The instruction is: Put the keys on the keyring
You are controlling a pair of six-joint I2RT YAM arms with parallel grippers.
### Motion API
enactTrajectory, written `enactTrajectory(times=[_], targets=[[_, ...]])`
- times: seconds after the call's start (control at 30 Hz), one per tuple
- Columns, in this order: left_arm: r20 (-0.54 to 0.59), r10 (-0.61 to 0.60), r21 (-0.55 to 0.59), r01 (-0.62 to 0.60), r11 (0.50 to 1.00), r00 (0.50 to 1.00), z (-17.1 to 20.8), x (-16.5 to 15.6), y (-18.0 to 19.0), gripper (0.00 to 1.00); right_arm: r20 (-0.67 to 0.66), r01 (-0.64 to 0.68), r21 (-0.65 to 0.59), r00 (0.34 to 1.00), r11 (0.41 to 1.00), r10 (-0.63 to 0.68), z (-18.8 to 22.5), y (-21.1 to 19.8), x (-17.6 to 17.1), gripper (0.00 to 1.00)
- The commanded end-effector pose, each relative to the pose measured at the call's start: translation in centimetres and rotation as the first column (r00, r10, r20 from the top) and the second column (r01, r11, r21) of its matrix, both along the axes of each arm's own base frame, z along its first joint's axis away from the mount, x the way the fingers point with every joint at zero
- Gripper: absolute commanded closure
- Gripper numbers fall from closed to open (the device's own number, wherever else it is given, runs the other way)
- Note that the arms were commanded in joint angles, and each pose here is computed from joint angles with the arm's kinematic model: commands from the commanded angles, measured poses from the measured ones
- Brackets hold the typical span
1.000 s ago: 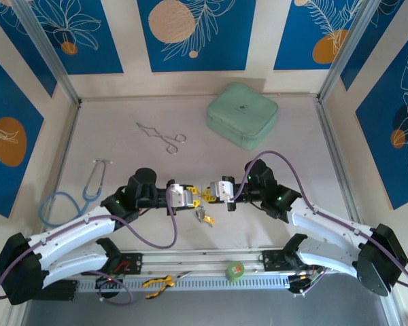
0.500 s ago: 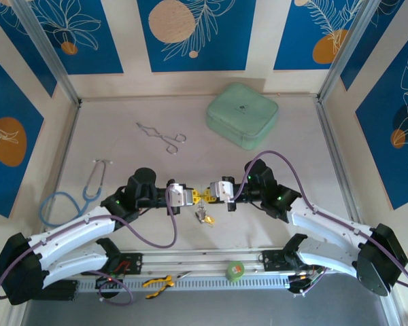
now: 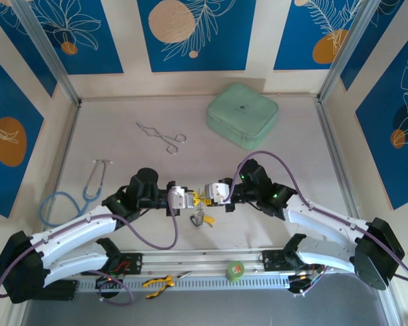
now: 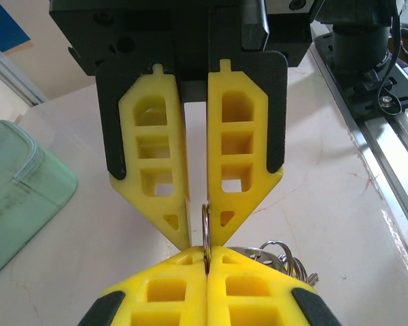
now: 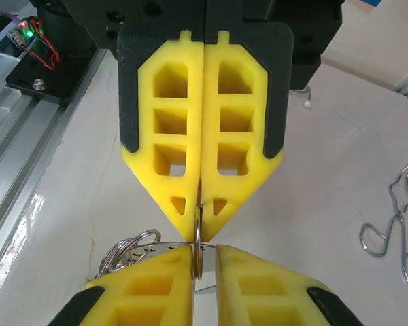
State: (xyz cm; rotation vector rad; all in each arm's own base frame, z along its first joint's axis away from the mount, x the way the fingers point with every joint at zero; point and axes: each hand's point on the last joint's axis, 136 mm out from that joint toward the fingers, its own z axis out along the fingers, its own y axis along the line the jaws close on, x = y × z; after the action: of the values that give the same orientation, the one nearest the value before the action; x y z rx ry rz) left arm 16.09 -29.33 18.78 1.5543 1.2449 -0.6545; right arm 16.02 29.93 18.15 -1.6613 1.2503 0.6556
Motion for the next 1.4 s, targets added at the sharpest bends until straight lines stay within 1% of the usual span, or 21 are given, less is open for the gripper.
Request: enactTrajectory(times=[0.0, 0.17, 0.33, 0.43, 0.47, 0.5, 0.53, 0.6, 0.7, 0.77, 0.83, 0.87, 0.9, 0.93, 1.0, 1.07, 1.13, 1.2, 1.27, 1.33, 1.37], targets=[[0.022, -0.029, -0.012, 0.029, 0.999, 0.999, 1.3, 0.0, -0.4, 1.0, 0.032, -0.029, 0.024, 0.999, 0.999, 0.029, 1.6, 0.7, -0.1, 0.85], [0.019, -0.033, -0.021, 0.034, 0.999, 0.999, 1.6, 0.0, -0.5, 1.0, 0.034, -0.036, 0.014, 0.999, 0.999, 0.036, 1.4, 0.9, -0.2, 0.9], [0.008, -0.033, -0.027, 0.033, 0.999, 0.999, 1.7, 0.0, -0.6, 1.0, 0.036, -0.047, 0.019, 0.998, 0.999, 0.046, 1.4, 1.3, -0.4, 0.92], [0.004, -0.026, -0.037, 0.026, 0.999, 1.0, 1.9, 0.1, -0.7, 1.0, 0.042, -0.042, 0.025, 0.998, 0.999, 0.041, 1.3, 1.4, -0.3, 1.0], [0.003, -0.012, -0.035, 0.013, 0.999, 1.0, 1.8, 0.3, -0.6, 0.94, 0.046, -0.037, 0.03, 0.998, 0.999, 0.035, 1.3, 1.4, -0.2, 1.0], [0.003, 0.005, -0.033, -0.005, 0.999, 1.0, 1.8, 0.5, -0.5, 0.75, 0.05, -0.029, 0.039, 0.998, 0.999, 0.027, 1.3, 1.3, -0.1, 1.0], [0.005, 0.024, -0.028, -0.024, 0.999, 1.0, 1.7, 0.7, -0.3, 0.64, 0.049, -0.02, 0.045, 0.999, 0.999, 0.018, 1.2, 1.1, 0.1, 1.0], [0.01, 0.065, -0.02, -0.065, 0.998, 0.998, 1.6, 0.9, 0.4, 0.5, 0.04, 0.004, 0.057, 0.999, 0.998, -0.006, 1.1, 0.6, 0.5, 1.0], [-0.002, 0.177, -0.04, -0.177, 0.983, 0.984, 2.4, 1.6, 1.8, 0.39, 0.035, 0.031, 0.051, 0.999, 0.998, -0.033, 0.8, -0.2, 0.7, 1.0], [-0.024, 0.233, -0.065, -0.234, 0.97, 0.972, 2.9, 1.5, 2.9, 0.34, 0.033, 0.041, 0.045, 0.999, 0.998, -0.042, 0.5, -0.5, 0.7, 1.0], [-0.091, 0.337, -0.098, -0.345, 0.933, 0.937, 3.2, 2.1, 4.3, 0.3, 0.031, 0.043, 0.042, 0.999, 0.998, -0.045, 0.3, -0.7, 0.7, 1.0], [-0.149, 0.426, -0.106, -0.442, 0.891, 0.893, 3.4, 2.9, 5.4, 0.28, 0.03, 0.043, 0.041, 0.999, 0.998, -0.044, 0.3, -0.8, 0.7, 1.0], [-0.206, 0.519, -0.099, -0.546, 0.832, 0.829, 3.5, 3.8, 6.7, 0.28, 0.032, 0.043, 0.041, 0.999, 0.998, -0.044, 0.3, -0.8, 0.7, 1.0], [-0.247, 0.588, -0.08, -0.621, 0.78, 0.77, 3.3, 4.4, 7.8, 0.28, 0.032, 0.04, 0.038, 0.999, 0.998, -0.041, 0.2, -0.8, 0.6, 1.0], [-0.326, 0.704, -0.044, -0.754, 0.656, 0.631, 2.9, 5.5, 10.2, 0.28, 0.034, 0.037, 0.036, 0.999, 0.999, -0.038, 0.1, -0.8, 0.6, 1.0], [-0.408, 0.737, -0.024, -0.813, 0.582, 0.539, 2.2, 5.7, 11.3, 0.28, 0.032, 0.031, 0.036, 0.999, 0.999, -0.032, 0.1, -0.8, 0.6, 1.0], [-0.512, 0.747, 0.012, -0.866, 0.5, 0.425, 1.0, 5.8, 12.2, 0.28, 0.026, 0.027, 0.036, 0.999, 0.999, -0.028, 0.0, -0.8, 0.5, 1.0], [-0.611, 0.744, 0.091, -0.909, 0.407, 0.272, -0.7, 5.6, 13.2, 0.28, 0.023, 0.03, 0.036, 0.999, 0.999, -0.031, 0.0, -0.8, 0.5, 1.0], [-0.682, 0.719, 0.186, -0.92, 0.345, 0.132, -2.4, 5.0, 13.7, 0.3, 0.016, 0.032, 0.034, 0.999, 0.999, -0.033, -0.1, -0.9, 0.5, 1.0], [-0.688, 0.725, 0.307, -0.915, 0.263, -0.023, -3.9, 4.3, 14.8, 0.3, 0.012, 0.034, 0.035, 0.999, 0.999, -0.035, -0.1, -0.9, 0.5, 1.0], [-0.675, 0.73, 0.368, -0.907, 0.205, -0.109, -4.5, 3.9, 15.6, 0.29, 0.012, 0.035, 0.037, 0.999, 0.999, -0.036, -0.2, -0.9, 0.5, 1.0]])
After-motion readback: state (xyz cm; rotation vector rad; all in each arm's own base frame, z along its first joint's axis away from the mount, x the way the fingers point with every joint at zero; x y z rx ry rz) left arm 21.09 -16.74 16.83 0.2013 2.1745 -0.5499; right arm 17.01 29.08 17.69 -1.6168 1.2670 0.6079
